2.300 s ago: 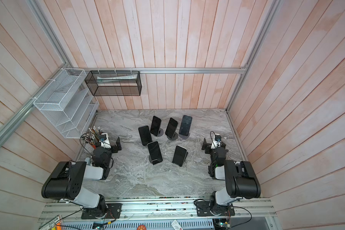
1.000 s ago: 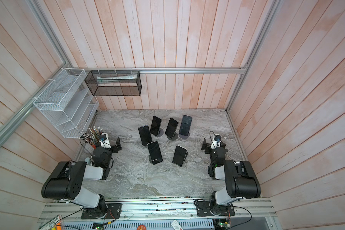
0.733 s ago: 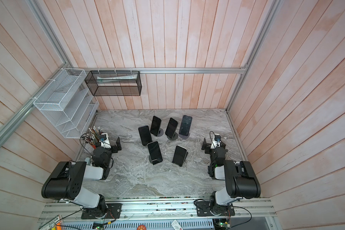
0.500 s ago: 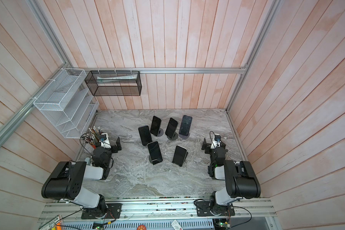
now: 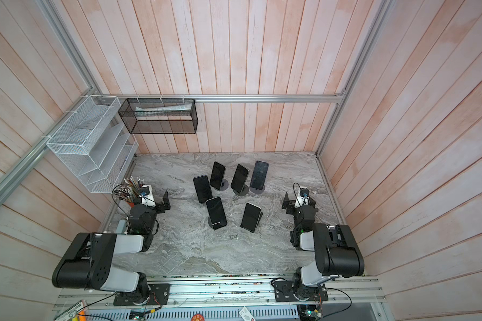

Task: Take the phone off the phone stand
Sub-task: 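Raise both arms and move both grippers toward the phone stands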

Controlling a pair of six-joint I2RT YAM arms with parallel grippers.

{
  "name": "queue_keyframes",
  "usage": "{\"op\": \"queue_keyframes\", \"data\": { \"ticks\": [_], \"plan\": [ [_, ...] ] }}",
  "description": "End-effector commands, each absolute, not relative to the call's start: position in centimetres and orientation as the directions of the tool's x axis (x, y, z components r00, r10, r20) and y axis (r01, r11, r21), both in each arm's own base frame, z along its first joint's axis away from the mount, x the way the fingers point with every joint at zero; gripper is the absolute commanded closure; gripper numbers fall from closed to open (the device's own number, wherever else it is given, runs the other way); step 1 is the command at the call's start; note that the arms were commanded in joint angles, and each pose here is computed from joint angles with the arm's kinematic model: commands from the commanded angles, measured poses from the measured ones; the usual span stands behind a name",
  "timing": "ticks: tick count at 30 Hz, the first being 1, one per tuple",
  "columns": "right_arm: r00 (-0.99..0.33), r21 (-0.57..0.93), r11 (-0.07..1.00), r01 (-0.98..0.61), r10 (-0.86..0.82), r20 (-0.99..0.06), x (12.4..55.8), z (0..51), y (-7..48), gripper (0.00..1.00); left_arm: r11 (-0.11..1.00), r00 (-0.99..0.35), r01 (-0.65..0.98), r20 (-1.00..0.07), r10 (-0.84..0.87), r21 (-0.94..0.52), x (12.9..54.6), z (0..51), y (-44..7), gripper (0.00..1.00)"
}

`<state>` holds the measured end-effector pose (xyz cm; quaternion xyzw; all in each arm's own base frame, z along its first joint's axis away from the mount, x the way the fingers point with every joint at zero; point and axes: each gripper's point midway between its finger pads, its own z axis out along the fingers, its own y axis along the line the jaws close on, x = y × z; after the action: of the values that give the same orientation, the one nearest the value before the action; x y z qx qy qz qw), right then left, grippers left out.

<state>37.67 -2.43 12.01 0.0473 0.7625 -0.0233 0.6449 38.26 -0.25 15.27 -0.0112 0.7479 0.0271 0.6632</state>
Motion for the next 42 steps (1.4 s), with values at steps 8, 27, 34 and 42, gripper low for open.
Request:
{"op": "queue_keyframes", "data": {
  "ticks": [8, 27, 34, 42],
  "plan": [
    [-0.176, 0.097, 0.962, 0.257, 0.145, -0.974, 39.8, 19.0, -4.8, 0.02, 0.998, -0.084, -0.046, -0.995, 0.048, 0.052, 37.3, 24.1, -1.2, 0.0],
    [-0.453, 0.625, 0.78, -0.009, 0.554, -0.698, 35.9, 24.2, 3.3, 0.33, 0.703, -0.281, 0.195, -0.726, -0.628, -0.684, 29.3, 33.8, -7.1, 0.0],
    [-0.498, 0.503, 0.863, -0.05, 0.415, -0.761, 31.5, 24.5, 6.1, 0.33, 0.58, -0.447, 0.335, -0.668, -0.595, -0.742, 28.9, 33.2, -11.2, 0.0],
    [-0.544, 0.422, 0.888, -0.183, 0.266, -0.796, 28.6, 25.3, 11.3, 0.33, 0.574, -0.535, 0.386, -0.682, -0.498, -0.722, 26.3, 29.4, -14.6, 0.0]
  ]
}}
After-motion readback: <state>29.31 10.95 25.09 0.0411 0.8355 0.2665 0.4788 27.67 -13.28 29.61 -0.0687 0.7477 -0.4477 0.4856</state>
